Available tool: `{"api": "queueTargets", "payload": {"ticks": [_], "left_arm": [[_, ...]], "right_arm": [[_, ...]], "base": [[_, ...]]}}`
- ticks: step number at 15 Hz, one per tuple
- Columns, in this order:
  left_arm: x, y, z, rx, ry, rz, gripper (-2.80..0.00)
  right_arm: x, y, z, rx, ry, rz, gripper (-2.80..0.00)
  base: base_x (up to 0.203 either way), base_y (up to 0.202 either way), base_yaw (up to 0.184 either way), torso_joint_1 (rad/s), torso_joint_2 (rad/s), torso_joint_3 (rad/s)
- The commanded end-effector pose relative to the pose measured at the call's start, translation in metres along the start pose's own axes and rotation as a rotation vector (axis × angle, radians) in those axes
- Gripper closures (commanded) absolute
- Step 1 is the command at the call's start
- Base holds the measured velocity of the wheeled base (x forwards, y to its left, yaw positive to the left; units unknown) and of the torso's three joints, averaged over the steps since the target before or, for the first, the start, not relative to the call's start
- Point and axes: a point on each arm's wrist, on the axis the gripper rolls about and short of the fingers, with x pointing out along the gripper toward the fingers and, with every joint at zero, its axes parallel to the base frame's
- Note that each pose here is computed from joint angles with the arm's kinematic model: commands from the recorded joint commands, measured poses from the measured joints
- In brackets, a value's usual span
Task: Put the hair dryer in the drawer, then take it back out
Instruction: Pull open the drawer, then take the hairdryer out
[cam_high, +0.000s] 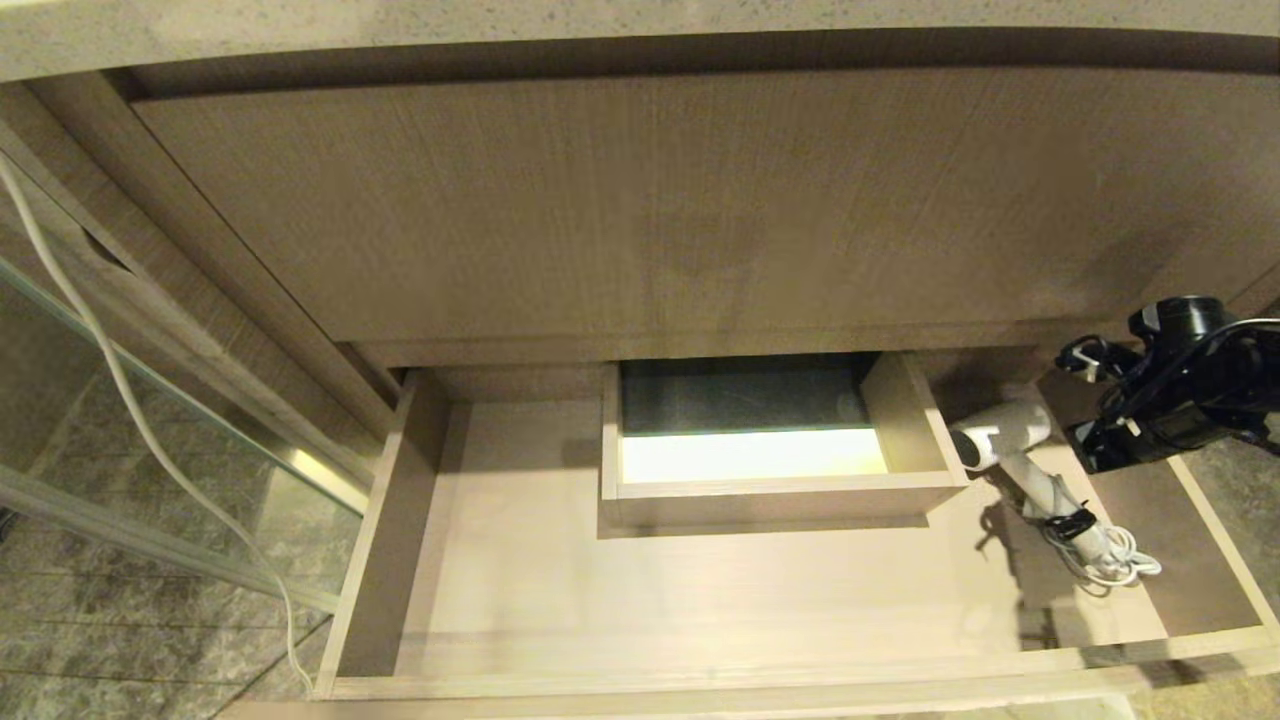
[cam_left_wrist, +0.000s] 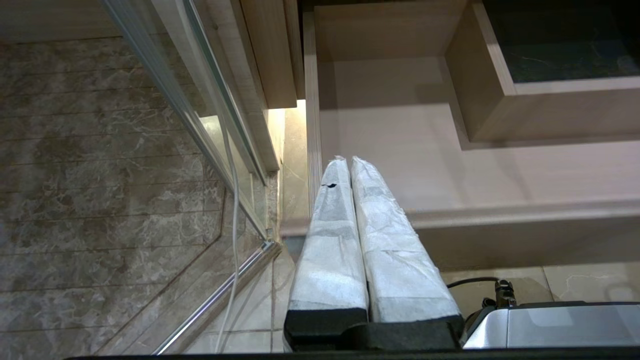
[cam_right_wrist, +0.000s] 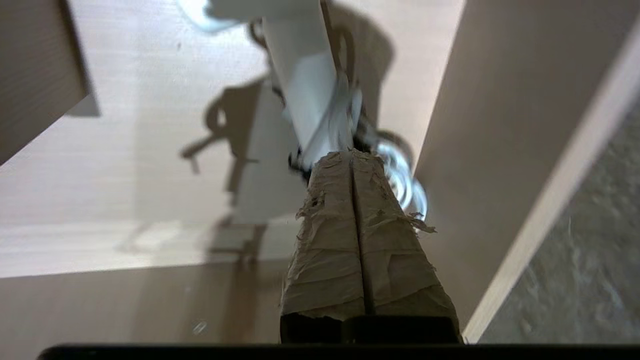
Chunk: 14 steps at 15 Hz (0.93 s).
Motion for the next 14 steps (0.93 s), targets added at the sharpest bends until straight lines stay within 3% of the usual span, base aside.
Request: {"api": "queueTargets", "payload": {"ticks": [1,8,10,14], "left_arm": [[0.000,0.000,0.000,0.000,0.002,0.000,0.00],[0.000,0.000,0.000,0.000,0.002,0.000,0.00],[0.000,0.000,0.000,0.000,0.003,0.000,0.00],[0.000,0.000,0.000,0.000,0.003,0.000,0.00]], "right_arm": [[0.015,-0.004,-0.013,-0.042,0.058,0.014,-2.80],[0.058,-0.010,-0.026,-0.040,0.104,0.034,-2.80],[0.073,-0.006,-0.029,-0.043,0.081,0.104,-2.80],[0.094,-0.004,-0.027,-0.057,0.024,0.143,-2.80]], "base": [[0.000,0.000,0.000,0.000,0.00,0.000],[0.000,0.000,0.000,0.000,0.00,0.000],[0.000,0.000,0.000,0.000,0.00,0.000],[0.000,0.000,0.000,0.000,0.00,0.000]]}}
